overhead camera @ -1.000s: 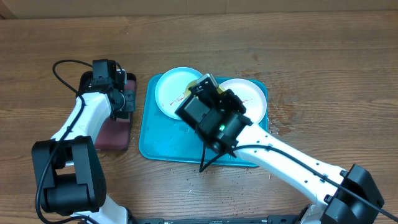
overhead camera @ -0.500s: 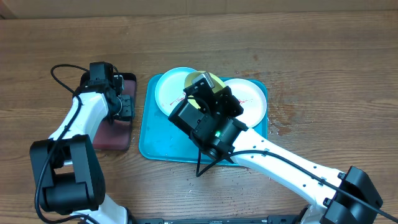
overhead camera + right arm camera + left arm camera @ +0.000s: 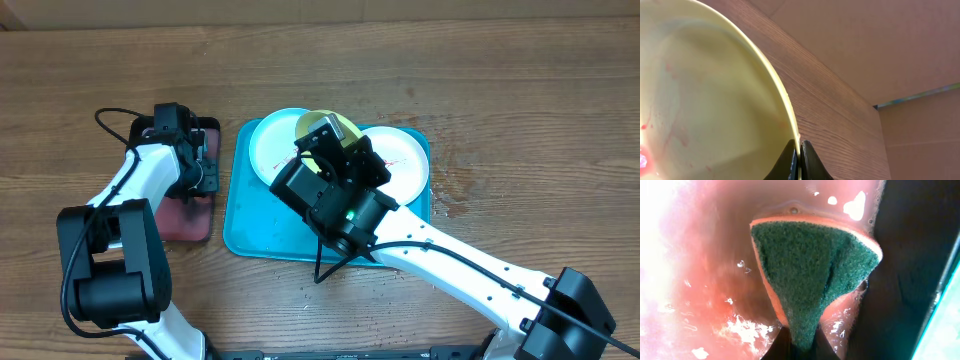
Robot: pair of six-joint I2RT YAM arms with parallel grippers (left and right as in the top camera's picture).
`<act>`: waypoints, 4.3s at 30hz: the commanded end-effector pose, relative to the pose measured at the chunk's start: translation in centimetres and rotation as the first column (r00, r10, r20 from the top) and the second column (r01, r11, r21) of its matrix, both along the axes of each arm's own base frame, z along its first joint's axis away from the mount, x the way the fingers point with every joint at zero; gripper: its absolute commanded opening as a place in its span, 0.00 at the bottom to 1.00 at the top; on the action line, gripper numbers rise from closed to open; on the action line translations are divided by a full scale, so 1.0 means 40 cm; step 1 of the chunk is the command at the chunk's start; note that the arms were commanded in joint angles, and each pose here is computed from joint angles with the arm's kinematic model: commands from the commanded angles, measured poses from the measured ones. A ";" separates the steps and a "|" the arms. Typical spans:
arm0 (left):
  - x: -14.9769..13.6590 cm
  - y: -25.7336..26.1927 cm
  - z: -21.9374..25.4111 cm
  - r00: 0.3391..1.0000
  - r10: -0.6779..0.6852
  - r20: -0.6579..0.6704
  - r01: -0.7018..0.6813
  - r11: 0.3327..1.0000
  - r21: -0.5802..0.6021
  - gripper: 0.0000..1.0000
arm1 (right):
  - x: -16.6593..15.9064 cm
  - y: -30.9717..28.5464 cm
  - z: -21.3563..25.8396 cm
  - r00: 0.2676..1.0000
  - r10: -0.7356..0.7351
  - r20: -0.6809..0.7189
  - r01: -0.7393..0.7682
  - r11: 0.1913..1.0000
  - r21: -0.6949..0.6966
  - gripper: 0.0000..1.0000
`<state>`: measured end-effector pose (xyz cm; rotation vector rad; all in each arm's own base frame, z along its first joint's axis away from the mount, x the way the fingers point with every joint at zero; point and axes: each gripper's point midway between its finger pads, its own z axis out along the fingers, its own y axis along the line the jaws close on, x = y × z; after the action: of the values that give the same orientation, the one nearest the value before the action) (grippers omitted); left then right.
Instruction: Clean dirty plates on tray and stack at the side
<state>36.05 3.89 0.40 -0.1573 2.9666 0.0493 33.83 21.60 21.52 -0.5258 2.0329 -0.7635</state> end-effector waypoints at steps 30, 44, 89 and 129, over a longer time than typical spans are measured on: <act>-0.062 0.003 -0.007 0.994 0.031 -0.105 -0.031 1.000 -0.001 0.04 | 0.001 0.003 0.080 0.997 -0.013 0.078 0.007 0.998 0.066 0.04; 0.015 0.012 0.141 0.998 0.053 0.020 -0.053 0.999 -0.001 0.59 | 0.003 0.003 0.081 0.997 -0.014 0.081 0.009 0.998 0.070 0.04; 0.021 -0.013 0.162 0.998 0.050 0.044 -0.047 0.997 -0.059 0.74 | 0.184 -0.376 -0.092 0.847 -0.214 -0.486 0.531 0.320 0.785 0.04; 0.022 -0.013 0.162 0.998 0.050 0.047 -0.047 0.997 -0.058 0.73 | 0.113 -0.527 -0.302 0.831 -0.067 -0.553 0.540 0.339 0.770 0.52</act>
<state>36.33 3.36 5.81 -0.2232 2.9542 -0.0172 36.76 -2.47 6.56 0.7247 2.6325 0.4109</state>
